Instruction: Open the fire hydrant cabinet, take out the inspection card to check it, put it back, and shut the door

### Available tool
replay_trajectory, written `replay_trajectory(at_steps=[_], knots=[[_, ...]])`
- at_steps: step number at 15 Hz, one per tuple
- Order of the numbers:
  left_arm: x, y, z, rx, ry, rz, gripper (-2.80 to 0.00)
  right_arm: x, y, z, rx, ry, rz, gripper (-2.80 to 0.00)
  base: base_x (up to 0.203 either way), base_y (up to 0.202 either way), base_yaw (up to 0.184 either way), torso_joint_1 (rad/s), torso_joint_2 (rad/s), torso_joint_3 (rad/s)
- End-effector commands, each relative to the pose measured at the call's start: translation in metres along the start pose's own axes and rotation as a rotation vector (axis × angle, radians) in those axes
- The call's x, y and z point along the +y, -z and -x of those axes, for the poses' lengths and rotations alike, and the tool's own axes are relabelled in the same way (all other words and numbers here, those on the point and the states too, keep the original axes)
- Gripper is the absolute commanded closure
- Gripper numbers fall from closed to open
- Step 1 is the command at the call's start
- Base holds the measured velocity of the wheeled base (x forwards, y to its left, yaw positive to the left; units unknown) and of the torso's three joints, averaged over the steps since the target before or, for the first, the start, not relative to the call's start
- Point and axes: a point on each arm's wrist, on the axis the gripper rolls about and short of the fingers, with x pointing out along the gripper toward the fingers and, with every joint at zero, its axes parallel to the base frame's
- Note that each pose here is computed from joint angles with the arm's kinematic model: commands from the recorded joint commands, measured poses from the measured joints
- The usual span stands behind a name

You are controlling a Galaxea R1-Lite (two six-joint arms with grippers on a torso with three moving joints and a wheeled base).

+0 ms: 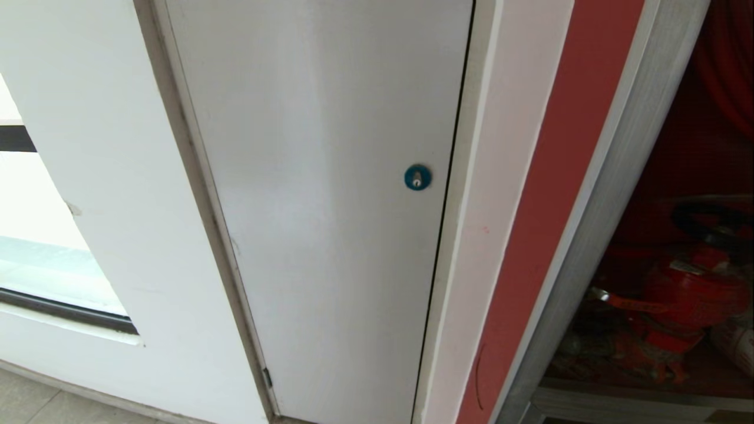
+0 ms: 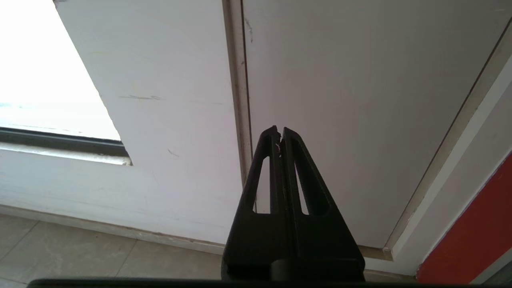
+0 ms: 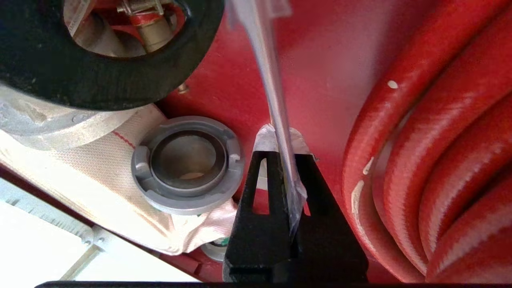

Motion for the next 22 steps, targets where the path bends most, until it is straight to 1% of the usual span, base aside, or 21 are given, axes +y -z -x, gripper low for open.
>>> replay_trajectory(at_steps=[1,5,6,11,15,17,22], knots=[[0.0,0.002,-0.001,0.007,0.0,-0.001,0.0,0.0,0.0,-0.001,0.009,-0.003,0.009,0.0,0.0,0.0,0.0,0.0,0.0,0.0],[0.0,0.002,-0.001,0.007,0.0,-0.001,0.0,0.001,-0.002,-0.001,-0.002,-0.005,0.009,0.0,0.0,0.0,0.0,0.0,0.0,0.0],[0.0,0.002,-0.001,0.007,0.0,-0.001,0.0,0.001,-0.003,0.0,-0.005,-0.005,0.011,-2.8,0.0,0.0,0.0,0.0,0.0,0.0],[0.0,0.002,-0.001,0.007,0.0,-0.001,0.0,0.005,-0.003,0.004,0.002,-0.013,0.017,-2.8,0.0,0.0,0.0,0.0,0.0,0.0],[0.0,0.002,-0.001,0.007,0.0,-0.001,0.0,0.009,-0.005,0.014,-0.001,-0.008,0.021,-2.8,0.0,0.0,0.0,0.0,0.0,0.0],[0.0,0.002,-0.001,0.007,0.0,-0.001,0.0,0.014,-0.006,0.02,-0.002,-0.011,0.047,-2.8,0.0,0.0,0.0,0.0,0.0,0.0],[0.0,0.002,-0.001,0.007,0.0,-0.001,0.0,0.022,-0.007,0.033,-0.003,-0.009,0.056,-2.8,0.0,0.0,0.0,0.0,0.0,0.0]])
